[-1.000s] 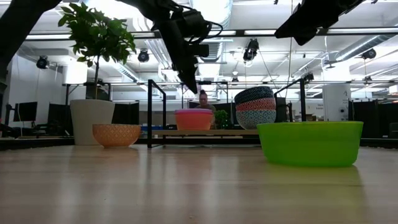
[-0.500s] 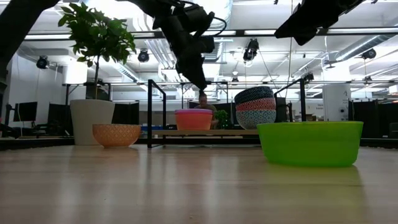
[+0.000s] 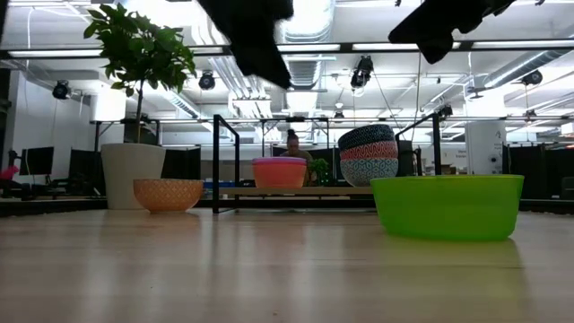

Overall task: Place and stack bowls onto a shelf
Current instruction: Stack the green bowl on top of the violet bowl on the shelf

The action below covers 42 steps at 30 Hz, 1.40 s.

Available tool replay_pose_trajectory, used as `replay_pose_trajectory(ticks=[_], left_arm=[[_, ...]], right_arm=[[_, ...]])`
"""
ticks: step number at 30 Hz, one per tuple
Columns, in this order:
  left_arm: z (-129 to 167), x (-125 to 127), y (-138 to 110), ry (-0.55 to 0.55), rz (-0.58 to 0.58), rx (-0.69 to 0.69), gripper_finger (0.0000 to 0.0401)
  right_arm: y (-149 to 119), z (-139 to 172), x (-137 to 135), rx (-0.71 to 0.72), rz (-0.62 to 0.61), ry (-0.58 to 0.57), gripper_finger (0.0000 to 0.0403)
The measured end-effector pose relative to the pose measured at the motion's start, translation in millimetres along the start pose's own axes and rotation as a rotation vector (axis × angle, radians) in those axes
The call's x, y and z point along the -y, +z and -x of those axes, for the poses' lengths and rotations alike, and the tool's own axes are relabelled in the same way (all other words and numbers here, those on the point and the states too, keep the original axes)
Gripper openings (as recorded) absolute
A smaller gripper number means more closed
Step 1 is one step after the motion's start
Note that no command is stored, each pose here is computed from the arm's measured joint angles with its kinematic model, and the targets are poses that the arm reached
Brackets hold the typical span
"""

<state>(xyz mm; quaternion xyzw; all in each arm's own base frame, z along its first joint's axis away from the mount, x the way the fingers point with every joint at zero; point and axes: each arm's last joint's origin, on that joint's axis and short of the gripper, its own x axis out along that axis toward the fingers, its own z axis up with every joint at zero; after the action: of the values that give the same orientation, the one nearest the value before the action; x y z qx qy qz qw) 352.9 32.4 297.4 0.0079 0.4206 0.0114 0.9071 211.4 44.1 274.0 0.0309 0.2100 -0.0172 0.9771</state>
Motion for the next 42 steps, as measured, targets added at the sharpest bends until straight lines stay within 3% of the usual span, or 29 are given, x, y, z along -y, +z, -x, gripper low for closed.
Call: replay_pose_trajectory(ticks=[5,11,19,25,32,36,42], left_arm=[[25,46,-20,-0.018,-0.072,0.172,0.0123],[49,70,-51,-0.003,-0.12,0.223,0.0123],[55,65,-92,0.041,0.014,0.087,0.0123],[54,64,-99,0.054,-0.022,0.044,0.0123],[55,60,-101,0.168,-0.047,0.038,0.0123],[54,59,-112,0.177,-0.053,0.015,0.0123],[64,55,-132,0.177,-0.02,0.038,0.0123]], right_arm=[[1,-4,-1,-0.001,-0.091,0.001,0.0009],[4,-19,-6,-0.076,-0.179,-0.011,0.0009],[14,-31,-11,-0.343,-0.235,-0.048,0.0009],[24,-45,-13,-0.547,-0.197,-0.112,0.0016],[16,-88,-21,-0.737,-0.074,-0.131,0.0087],[2,-111,-21,-0.82,-0.027,-0.111,0.0128],[-20,-135,-15,-0.926,0.005,-0.082,0.015]])
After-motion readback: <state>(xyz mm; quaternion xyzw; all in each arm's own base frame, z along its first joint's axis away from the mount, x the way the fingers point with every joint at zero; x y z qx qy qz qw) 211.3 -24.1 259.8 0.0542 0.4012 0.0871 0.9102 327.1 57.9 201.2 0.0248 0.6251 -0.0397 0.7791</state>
